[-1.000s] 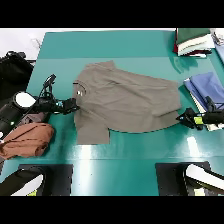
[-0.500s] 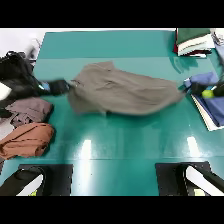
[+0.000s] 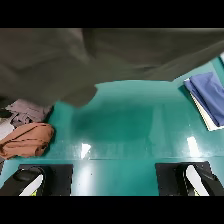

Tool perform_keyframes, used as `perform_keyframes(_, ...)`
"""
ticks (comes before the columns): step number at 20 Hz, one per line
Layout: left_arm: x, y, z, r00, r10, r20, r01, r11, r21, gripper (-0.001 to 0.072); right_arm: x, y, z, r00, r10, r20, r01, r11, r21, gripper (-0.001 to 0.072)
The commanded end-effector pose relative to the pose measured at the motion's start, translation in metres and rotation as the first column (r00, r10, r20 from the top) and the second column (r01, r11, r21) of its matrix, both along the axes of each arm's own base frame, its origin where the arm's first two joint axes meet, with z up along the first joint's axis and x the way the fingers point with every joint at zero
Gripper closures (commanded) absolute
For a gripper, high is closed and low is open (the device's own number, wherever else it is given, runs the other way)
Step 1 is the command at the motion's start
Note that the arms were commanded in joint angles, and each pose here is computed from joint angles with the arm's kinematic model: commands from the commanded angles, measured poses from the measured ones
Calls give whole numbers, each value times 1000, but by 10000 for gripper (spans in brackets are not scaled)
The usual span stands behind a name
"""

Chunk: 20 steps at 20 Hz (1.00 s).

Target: Fold the shirts.

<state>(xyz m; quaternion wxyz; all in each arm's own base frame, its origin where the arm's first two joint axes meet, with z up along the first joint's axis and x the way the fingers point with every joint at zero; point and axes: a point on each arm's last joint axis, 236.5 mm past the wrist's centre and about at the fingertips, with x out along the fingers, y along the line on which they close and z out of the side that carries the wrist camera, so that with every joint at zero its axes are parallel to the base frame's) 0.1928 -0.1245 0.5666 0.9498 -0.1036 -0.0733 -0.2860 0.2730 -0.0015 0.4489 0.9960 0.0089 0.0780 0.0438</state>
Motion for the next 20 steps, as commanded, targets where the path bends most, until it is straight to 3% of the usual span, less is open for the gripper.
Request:
perform_keyframes(1, -33, 16, 31, 992, 58, 110, -59, 998, 6, 677, -32, 7, 30, 998, -45, 49, 47, 998, -34, 695)
perform_keyframes(4, 11, 13, -15, 996, 80, -39, -77, 995, 62, 677, -21, 2, 19, 999, -33, -29, 33, 999, -6, 696)
perform_keyframes(7, 91, 16, -104, 946, 158, -283, -115, 980, 164, 677, 28, -14, -49, 963, 44, -265, -13, 993, 119, 696)
perform_keyframes(10, 167, 2, -236, 798, 169, -579, -33, 971, 238, 676, 81, -10, -162, 827, 164, -538, -49, 974, 221, 696)
perform_keyframes(13, 212, -8, -379, 565, 191, -803, 56, 962, 269, 676, 108, -5, -299, 584, 161, -796, -32, 984, 175, 696)
perform_keyframes(15, 230, -10, -459, 422, 218, -880, 97, 954, 282, 676, 125, 9, -361, 480, 201, -854, -33, 977, 212, 696)
perform_keyframes(18, 276, -11, -522, 353, 225, -908, 49, 965, 258, 676, 166, 4, -410, 452, 196, -870, 35, 971, 237, 696)
perform_keyframes(20, 308, -12, -528, 358, 176, -917, 24, 980, 198, 676, 193, -1, -412, 473, 190, -860, 36, 972, 234, 696)
